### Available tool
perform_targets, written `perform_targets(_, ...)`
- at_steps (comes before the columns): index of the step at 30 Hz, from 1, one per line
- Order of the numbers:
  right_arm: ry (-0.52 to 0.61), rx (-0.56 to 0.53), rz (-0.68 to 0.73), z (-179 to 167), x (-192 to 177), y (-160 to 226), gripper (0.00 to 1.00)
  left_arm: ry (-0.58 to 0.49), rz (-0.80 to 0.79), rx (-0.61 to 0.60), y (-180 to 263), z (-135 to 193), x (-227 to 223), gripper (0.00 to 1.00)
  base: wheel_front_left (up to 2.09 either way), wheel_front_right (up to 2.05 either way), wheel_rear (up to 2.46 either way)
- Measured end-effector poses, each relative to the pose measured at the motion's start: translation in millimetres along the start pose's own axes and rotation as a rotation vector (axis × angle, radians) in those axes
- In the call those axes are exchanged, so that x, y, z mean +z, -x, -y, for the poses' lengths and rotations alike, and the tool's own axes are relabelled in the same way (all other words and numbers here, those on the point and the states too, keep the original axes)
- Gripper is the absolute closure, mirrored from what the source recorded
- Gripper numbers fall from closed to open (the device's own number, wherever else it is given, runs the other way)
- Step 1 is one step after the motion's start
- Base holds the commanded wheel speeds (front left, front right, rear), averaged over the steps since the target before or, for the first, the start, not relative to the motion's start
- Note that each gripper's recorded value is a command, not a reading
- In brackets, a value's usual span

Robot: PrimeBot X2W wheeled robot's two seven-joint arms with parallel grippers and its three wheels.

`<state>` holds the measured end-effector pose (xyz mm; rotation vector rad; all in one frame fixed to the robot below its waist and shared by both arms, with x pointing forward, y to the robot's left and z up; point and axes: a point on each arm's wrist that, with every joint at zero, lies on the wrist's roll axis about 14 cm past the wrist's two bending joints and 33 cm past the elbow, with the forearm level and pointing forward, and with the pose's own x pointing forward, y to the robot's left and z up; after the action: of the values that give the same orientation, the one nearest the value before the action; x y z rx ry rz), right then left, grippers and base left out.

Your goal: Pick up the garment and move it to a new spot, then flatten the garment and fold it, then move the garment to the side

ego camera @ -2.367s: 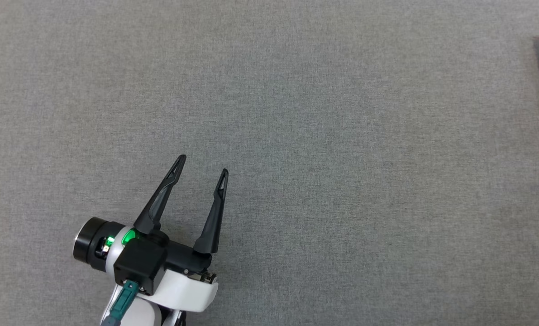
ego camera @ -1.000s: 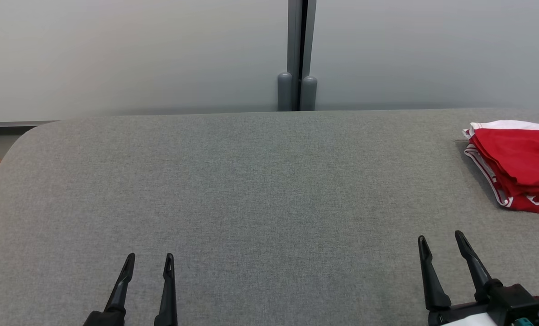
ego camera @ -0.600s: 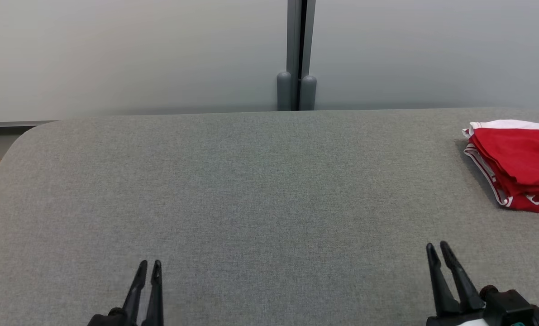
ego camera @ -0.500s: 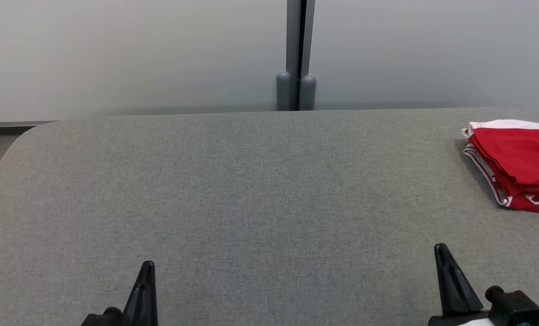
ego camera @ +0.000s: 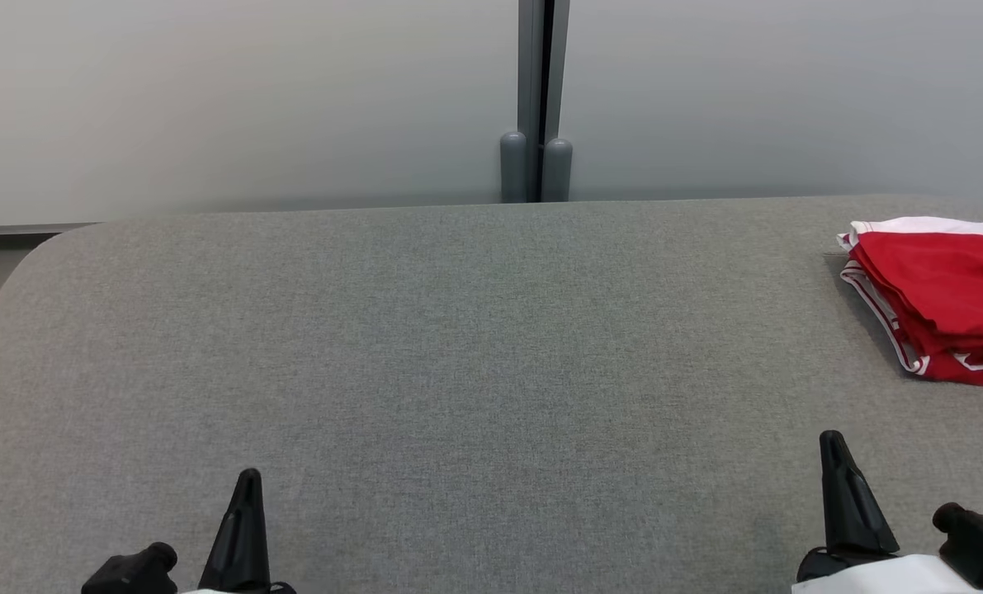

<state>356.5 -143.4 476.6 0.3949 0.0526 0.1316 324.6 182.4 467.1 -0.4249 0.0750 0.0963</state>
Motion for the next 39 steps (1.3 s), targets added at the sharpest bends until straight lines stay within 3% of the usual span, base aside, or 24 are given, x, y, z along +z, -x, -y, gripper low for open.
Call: perform_targets(39, -0.554, -0.098, 0.039, 27.0, 18.9, -12.6, 1.0, 0.545, -0.041, 0.002, -28.2, -5.2, 10.6, 1.0, 0.0, 0.0, 0.0)
